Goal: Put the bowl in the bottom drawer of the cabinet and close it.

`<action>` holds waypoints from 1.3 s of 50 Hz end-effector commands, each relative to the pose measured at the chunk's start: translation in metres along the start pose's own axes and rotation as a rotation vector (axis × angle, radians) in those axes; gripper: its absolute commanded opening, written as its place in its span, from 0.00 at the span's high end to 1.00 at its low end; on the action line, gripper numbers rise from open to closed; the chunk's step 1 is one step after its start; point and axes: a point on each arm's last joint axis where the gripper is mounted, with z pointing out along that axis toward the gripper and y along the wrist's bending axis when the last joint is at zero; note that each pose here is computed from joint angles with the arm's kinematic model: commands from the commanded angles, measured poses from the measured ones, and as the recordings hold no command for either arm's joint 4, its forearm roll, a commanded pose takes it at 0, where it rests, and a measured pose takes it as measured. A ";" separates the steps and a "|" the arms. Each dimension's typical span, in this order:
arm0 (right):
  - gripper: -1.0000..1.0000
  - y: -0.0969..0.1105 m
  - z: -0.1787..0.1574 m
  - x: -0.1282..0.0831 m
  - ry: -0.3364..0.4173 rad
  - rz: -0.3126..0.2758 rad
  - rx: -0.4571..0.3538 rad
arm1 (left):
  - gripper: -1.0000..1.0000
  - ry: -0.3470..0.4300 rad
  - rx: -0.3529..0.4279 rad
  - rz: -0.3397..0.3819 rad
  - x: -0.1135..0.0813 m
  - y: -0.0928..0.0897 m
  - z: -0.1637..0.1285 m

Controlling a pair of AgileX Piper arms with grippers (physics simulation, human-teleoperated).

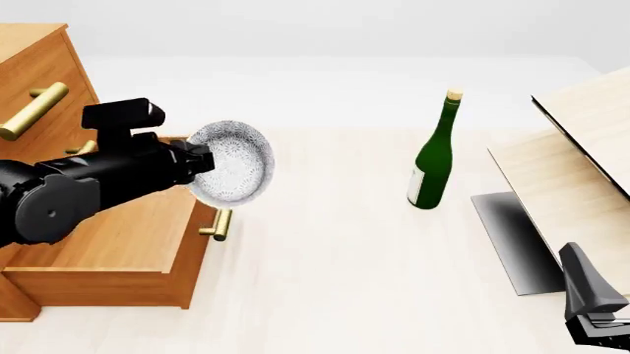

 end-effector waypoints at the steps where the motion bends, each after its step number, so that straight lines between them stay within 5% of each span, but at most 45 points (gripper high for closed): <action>1: 0.00 0.000 0.000 0.000 0.000 0.000 0.000 | 1.00 -0.039 -0.050 -0.027 -0.005 0.015 -0.019; 40: 0.00 0.000 0.000 0.000 0.000 0.000 0.000 | 1.00 -0.105 -0.258 -0.079 -0.001 0.067 -0.055; 65: 0.00 0.000 0.000 0.000 0.000 0.000 0.000 | 1.00 -0.104 -0.360 -0.146 0.012 0.096 -0.051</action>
